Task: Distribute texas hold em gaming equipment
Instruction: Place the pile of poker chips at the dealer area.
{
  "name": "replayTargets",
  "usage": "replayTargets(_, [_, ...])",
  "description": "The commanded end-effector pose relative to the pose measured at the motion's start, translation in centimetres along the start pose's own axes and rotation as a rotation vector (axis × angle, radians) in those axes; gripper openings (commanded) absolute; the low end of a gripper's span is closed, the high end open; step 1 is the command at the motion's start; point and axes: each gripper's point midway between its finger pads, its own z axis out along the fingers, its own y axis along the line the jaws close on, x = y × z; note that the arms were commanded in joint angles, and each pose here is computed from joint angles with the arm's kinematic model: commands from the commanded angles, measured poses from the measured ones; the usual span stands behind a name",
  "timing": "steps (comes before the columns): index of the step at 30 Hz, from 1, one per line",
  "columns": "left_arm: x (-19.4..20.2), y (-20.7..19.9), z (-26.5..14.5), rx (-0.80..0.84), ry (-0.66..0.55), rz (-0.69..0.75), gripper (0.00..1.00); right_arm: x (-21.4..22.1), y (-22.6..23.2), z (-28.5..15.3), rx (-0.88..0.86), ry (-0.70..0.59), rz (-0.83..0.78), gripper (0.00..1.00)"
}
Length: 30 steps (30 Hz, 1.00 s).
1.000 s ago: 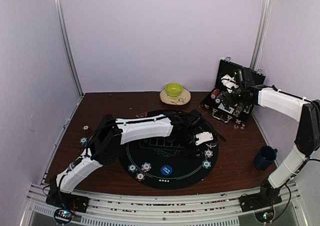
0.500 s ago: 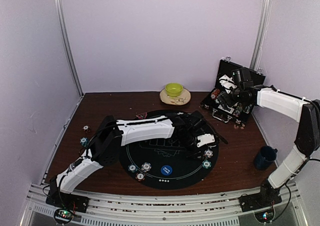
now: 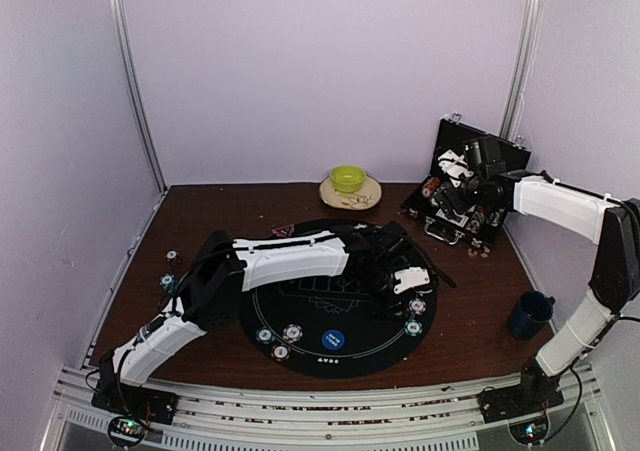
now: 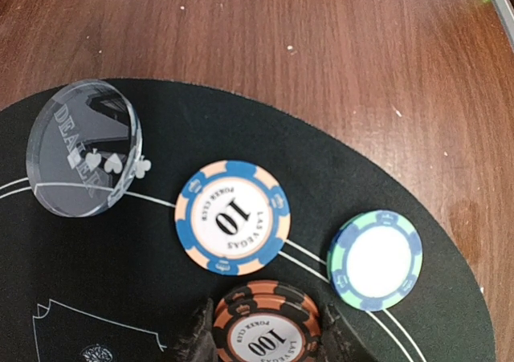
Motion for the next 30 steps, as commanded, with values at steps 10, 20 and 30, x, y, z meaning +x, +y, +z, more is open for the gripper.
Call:
replayTargets(10, [-0.4, -1.3, 0.3, 0.044, -0.008, 0.015, 0.49, 0.1, 0.3, 0.1, 0.015, 0.002, -0.012, 1.0])
replayTargets(20, [-2.1, -0.6, -1.7, -0.003, -0.036, 0.033, 0.55, 0.0, 0.4, 0.1, 0.014, 0.003, -0.012, 1.0])
replayTargets(30, [-3.8, 0.7, -4.5, -0.098, -0.056, 0.06, 0.79, 0.1, 0.4, 0.1, 0.014, 0.004, -0.013, 1.0])
